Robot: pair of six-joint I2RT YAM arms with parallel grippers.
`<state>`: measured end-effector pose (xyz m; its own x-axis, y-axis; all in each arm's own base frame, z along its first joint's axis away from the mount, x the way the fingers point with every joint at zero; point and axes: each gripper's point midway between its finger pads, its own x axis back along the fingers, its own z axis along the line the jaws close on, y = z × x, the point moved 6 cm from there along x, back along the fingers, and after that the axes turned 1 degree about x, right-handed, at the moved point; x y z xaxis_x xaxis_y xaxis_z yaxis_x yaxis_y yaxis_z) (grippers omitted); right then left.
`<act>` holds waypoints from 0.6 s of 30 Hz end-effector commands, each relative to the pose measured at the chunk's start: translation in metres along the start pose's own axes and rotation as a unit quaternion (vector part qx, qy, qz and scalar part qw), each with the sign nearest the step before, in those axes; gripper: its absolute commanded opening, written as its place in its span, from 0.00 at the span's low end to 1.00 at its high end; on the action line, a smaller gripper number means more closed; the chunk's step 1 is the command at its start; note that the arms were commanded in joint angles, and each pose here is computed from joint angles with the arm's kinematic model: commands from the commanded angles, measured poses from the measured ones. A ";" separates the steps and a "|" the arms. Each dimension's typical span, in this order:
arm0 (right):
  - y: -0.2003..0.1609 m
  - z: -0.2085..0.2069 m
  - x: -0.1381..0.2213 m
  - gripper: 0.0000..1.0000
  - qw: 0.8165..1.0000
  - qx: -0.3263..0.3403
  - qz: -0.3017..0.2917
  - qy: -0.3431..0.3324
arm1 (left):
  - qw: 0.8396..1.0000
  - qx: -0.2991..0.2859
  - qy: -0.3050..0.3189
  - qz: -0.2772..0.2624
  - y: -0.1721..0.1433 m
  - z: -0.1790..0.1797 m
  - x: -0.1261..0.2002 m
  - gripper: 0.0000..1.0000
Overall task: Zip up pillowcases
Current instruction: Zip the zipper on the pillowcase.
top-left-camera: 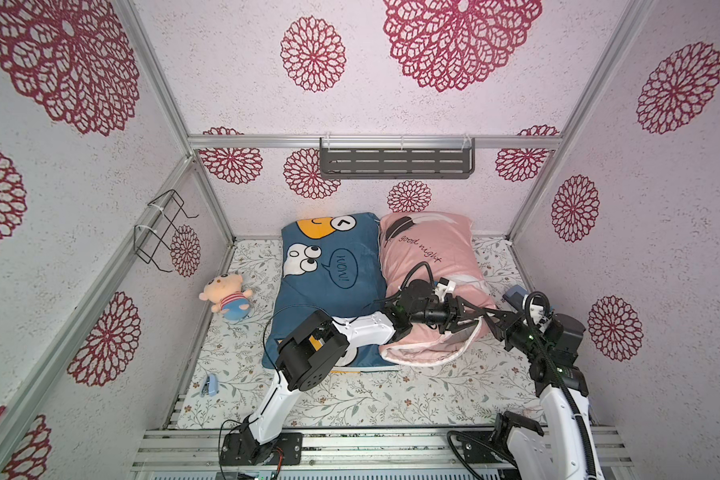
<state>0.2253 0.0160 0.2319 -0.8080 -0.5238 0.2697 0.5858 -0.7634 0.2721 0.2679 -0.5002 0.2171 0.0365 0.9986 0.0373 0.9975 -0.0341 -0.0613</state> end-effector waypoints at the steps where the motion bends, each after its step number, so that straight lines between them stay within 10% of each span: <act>1: 0.001 0.011 -0.001 0.00 1.000 0.017 -0.002 0.026 | 1.000 -0.006 -0.018 0.005 -0.002 -0.003 -0.004 0.37; 18: 0.001 0.011 0.006 0.00 1.000 0.023 -0.011 0.011 | 1.000 0.009 -0.027 -0.011 0.002 0.003 0.010 0.30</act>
<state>0.2222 0.0153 0.2278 -0.8100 -0.5109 0.2879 0.5801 -0.7699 0.2660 0.2676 -0.4934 0.2006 0.0211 0.9993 0.0305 0.9956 -0.0182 -0.0914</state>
